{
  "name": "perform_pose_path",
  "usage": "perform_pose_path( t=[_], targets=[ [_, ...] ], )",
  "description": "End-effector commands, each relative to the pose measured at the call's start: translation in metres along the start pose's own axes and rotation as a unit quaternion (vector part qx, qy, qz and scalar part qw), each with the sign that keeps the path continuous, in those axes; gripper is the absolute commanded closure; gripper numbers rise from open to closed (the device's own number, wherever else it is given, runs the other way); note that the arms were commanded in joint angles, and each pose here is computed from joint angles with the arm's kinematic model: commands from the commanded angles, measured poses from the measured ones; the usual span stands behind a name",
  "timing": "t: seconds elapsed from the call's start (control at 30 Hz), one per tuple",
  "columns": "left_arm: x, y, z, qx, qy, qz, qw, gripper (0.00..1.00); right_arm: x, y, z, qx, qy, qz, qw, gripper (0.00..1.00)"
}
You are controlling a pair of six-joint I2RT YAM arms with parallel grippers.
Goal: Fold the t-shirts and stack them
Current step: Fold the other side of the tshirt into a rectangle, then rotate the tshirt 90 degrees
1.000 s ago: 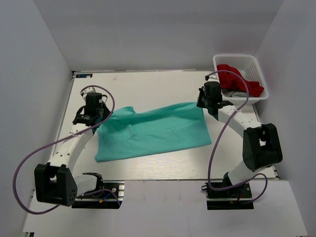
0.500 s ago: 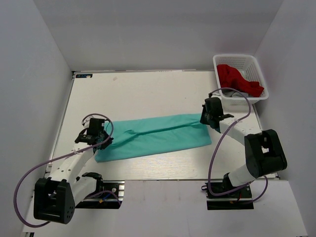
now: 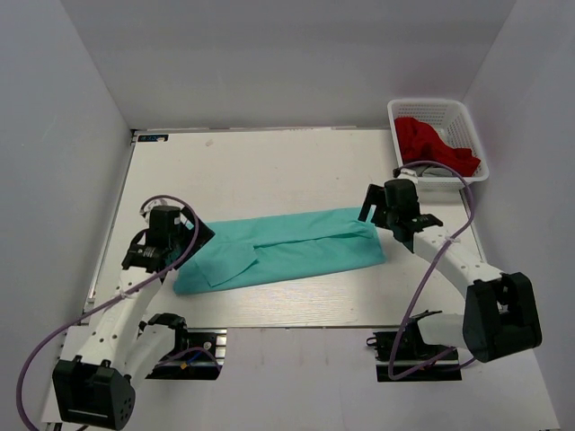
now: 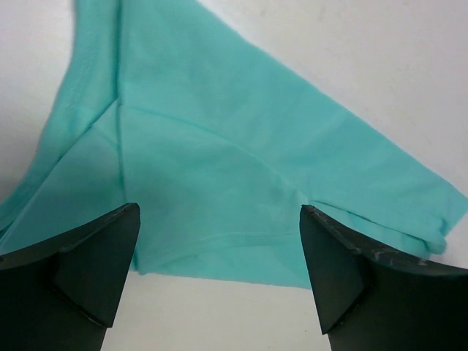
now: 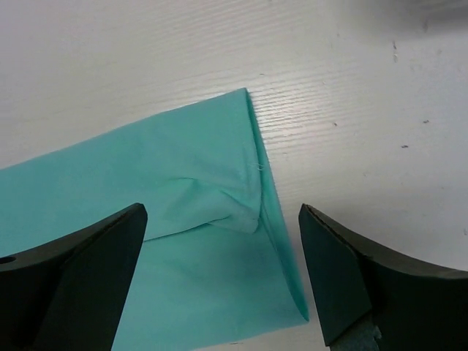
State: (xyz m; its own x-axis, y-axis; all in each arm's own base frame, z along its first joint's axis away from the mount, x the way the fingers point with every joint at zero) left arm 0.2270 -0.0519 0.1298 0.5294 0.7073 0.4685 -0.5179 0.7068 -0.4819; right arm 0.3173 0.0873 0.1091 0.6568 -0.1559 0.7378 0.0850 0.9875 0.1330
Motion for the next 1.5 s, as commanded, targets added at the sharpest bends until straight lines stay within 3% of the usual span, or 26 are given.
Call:
perform_pose_path(
  t=[0.0,0.1,0.13,0.23,0.37,0.47,0.5,0.63,0.7,0.73,0.77,0.83,0.87,0.9,0.93,1.0,1.1,1.13,1.17,1.23,1.37,1.47],
  targets=[
    [0.009,-0.035,-0.003,-0.063,0.011,-0.031,0.997,0.00,0.013,0.023,0.010,0.069,-0.010,0.019,0.997,0.10],
    [0.001,-0.044,-0.018,-0.084,0.040,-0.043,0.995,0.00,0.014,0.045,0.011,0.138,-0.020,0.032,0.990,0.10],
    [-0.006,-0.036,-0.031,-0.064,0.057,-0.043,0.995,0.00,0.025,0.059,0.013,0.177,-0.042,0.033,0.983,0.10],
    [-0.017,-0.023,-0.058,-0.028,0.080,-0.044,0.995,0.00,0.019,0.079,0.001,0.228,-0.017,0.038,0.973,0.10],
    [-0.034,-0.006,-0.088,0.021,0.121,-0.044,0.991,0.00,-0.006,0.086,-0.030,0.227,0.046,0.028,0.972,0.10],
    [-0.024,-0.006,-0.108,0.060,0.102,-0.026,0.993,0.00,-0.027,0.080,-0.049,0.203,0.086,0.024,0.975,0.10],
    [-0.028,-0.002,-0.121,0.076,0.126,-0.012,0.989,0.00,-0.031,0.078,-0.055,0.190,0.093,0.026,0.977,0.10],
    [-0.019,-0.015,-0.166,0.108,0.138,-0.016,0.984,0.00,-0.071,0.072,-0.051,0.175,0.147,0.039,0.973,0.10],
    [0.003,-0.045,-0.190,0.096,0.128,-0.015,0.987,0.00,-0.103,0.074,-0.034,0.191,0.183,0.045,0.963,0.10],
    [-0.006,-0.037,-0.216,0.120,0.149,-0.023,0.981,0.00,-0.111,0.076,-0.028,0.198,0.192,0.048,0.960,0.10],
    [0.020,-0.080,-0.233,0.082,0.123,-0.033,0.988,0.00,-0.128,0.072,-0.015,0.198,0.217,0.053,0.954,0.10],
    [0.031,-0.106,-0.263,0.064,0.135,-0.046,0.988,0.00,-0.149,0.084,0.008,0.230,0.240,0.085,0.939,0.10],
    [0.043,-0.141,-0.298,0.032,0.123,-0.050,0.991,0.00,-0.157,0.085,0.020,0.241,0.249,0.096,0.933,0.10],
    [0.035,-0.157,-0.309,0.015,0.149,-0.051,0.987,0.00,-0.172,0.094,0.034,0.275,0.268,0.119,0.916,0.10],
    [0.061,-0.214,-0.312,-0.059,0.122,-0.054,0.989,0.00,-0.183,0.108,0.051,0.309,0.283,0.139,0.897,0.10],
    [0.029,-0.241,-0.349,-0.110,0.141,-0.065,0.982,0.00,-0.201,0.117,0.071,0.337,0.314,0.182,0.869,0.10],
    [0.030,-0.317,-0.344,-0.243,0.089,-0.067,0.964,0.00,-0.229,0.123,0.096,0.389,0.342,0.255,0.816,0.10],
    [0.015,-0.318,-0.347,-0.258,0.099,-0.053,0.960,0.00,-0.239,0.134,0.114,0.437,0.355,0.267,0.782,0.10],
    [0.008,-0.325,-0.346,-0.280,0.098,-0.050,0.954,0.00,-0.243,0.137,0.116,0.451,0.355,0.280,0.769,0.10],
    [0.005,-0.350,-0.339,-0.293,0.074,-0.056,0.952,0.00,-0.243,0.147,0.116,0.462,0.340,0.299,0.763,0.10],
    [-0.009,-0.341,-0.362,-0.278,0.070,-0.039,0.957,0.00,-0.246,0.154,0.116,0.464,0.333,0.304,0.763,0.10],
    [-0.009,-0.345,-0.359,-0.296,0.068,-0.041,0.952,0.00,-0.233,0.161,0.113,0.452,0.291,0.310,0.784,0.10]
  ],
)
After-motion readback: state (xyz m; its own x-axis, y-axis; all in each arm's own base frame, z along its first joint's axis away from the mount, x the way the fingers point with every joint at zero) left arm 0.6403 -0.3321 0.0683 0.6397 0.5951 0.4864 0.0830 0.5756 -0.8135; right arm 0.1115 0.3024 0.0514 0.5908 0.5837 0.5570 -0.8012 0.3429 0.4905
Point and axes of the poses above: each gripper's point midway between its finger pads, its own z axis back along the fingers, its own y axis along the line the jaws close on, x = y × z, the point moved 2 cm from there along z, back along the fingers, and after that the axes turned 4 degrees about z, right-handed, at the moved point
